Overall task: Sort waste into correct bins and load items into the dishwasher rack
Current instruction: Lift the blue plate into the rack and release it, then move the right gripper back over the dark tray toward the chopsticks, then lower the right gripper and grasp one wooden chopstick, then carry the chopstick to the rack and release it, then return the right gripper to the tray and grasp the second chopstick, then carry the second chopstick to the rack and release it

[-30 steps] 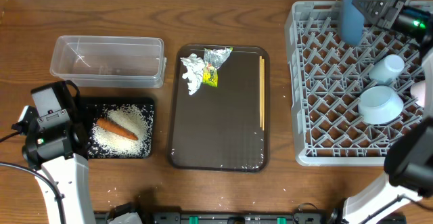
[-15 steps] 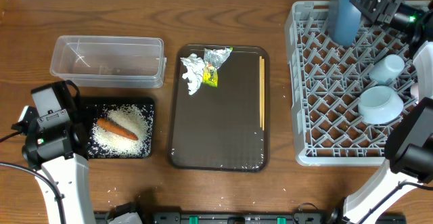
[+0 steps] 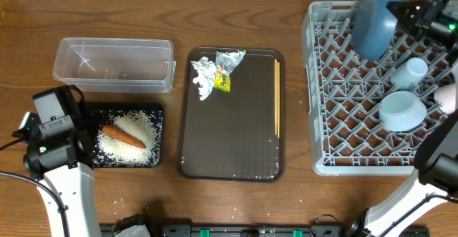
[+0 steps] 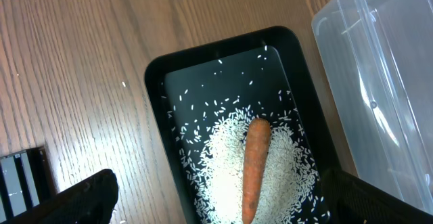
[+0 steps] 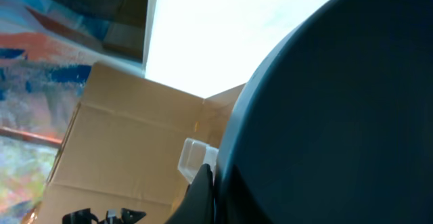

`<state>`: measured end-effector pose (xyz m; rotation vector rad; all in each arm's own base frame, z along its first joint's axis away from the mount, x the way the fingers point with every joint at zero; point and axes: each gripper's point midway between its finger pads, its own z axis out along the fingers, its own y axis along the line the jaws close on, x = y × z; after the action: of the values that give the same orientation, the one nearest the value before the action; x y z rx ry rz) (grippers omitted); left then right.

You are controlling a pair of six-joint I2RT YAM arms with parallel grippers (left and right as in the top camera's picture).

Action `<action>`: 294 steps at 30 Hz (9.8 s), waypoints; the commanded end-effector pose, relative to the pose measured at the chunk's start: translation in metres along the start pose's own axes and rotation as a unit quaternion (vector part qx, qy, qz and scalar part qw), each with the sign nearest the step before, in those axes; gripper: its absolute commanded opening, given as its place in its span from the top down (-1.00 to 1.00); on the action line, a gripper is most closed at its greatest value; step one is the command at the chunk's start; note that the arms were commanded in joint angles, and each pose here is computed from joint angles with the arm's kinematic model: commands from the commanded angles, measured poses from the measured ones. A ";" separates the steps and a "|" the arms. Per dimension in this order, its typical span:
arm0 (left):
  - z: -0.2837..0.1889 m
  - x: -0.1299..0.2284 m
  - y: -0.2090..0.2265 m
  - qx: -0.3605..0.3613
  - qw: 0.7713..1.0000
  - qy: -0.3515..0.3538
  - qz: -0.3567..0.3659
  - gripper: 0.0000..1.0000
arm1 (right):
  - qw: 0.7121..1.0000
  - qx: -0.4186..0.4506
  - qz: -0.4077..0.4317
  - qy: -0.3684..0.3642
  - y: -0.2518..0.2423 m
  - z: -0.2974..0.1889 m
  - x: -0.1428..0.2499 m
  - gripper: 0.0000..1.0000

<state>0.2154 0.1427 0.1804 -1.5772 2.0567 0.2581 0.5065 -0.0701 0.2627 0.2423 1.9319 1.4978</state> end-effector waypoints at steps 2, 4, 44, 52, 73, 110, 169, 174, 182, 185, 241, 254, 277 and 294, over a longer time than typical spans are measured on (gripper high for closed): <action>-0.004 -0.005 0.001 0.000 1.000 -0.008 -0.010 -0.96 | 0.999 0.022 -0.016 -0.043 0.009 -0.034 -0.020 0.54; -0.004 -0.005 0.001 0.000 1.000 -0.008 -0.010 -0.96 | 0.998 0.031 -0.016 -0.060 0.014 -0.046 -0.026 0.12; -0.004 -0.005 0.001 0.000 1.000 -0.008 -0.010 -0.96 | 0.941 0.286 -0.179 -0.019 0.184 -0.005 0.136 -0.78; -0.004 -0.005 0.001 0.000 1.000 -0.007 -0.010 -0.95 | 0.891 0.410 -0.157 0.114 0.094 0.101 0.202 -0.62; -0.004 -0.005 0.001 0.000 1.000 -0.008 -0.010 -0.96 | 0.786 0.564 -0.106 0.232 -0.088 0.190 0.315 -0.50; -0.004 -0.005 0.001 0.000 1.000 -0.008 -0.010 -0.96 | 0.770 0.579 -0.115 0.241 -0.113 0.186 0.312 -0.54; -0.004 -0.005 0.001 0.000 1.000 -0.008 -0.010 -0.96 | 0.760 0.586 -0.096 0.265 -0.145 0.190 0.337 0.64; -0.004 -0.005 0.001 0.000 1.000 -0.008 -0.010 -0.96 | 0.772 0.567 -0.077 0.278 -0.135 0.193 0.340 0.98; -0.004 -0.005 0.001 0.000 1.000 -0.008 -0.011 -0.96 | 0.822 0.510 -0.110 0.230 -0.053 0.188 0.266 0.98; -0.004 -0.005 0.001 0.000 1.000 -0.008 -0.010 -0.96 | 0.841 0.477 -0.165 0.195 -0.008 0.173 0.220 0.98; -0.004 -0.005 0.001 0.000 1.000 -0.008 -0.011 -0.96 | 0.790 0.538 -0.128 0.264 -0.073 0.185 0.287 -0.66; -0.004 -0.005 0.001 0.000 1.000 -0.008 -0.010 -0.96 | 0.759 0.565 -0.086 0.312 -0.136 0.187 0.325 -0.61; -0.004 -0.005 0.001 0.000 1.000 -0.007 -0.010 -0.96 | 0.836 0.489 -0.170 0.179 0.024 0.172 0.188 0.98; -0.004 -0.005 0.001 0.000 1.000 -0.008 -0.010 -0.96 | 0.778 0.580 -0.201 0.132 -0.030 0.085 0.110 0.98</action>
<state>0.2154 0.1428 0.1804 -1.5776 2.0564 0.2582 0.4806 0.0638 0.2038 0.1042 2.6494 -0.0319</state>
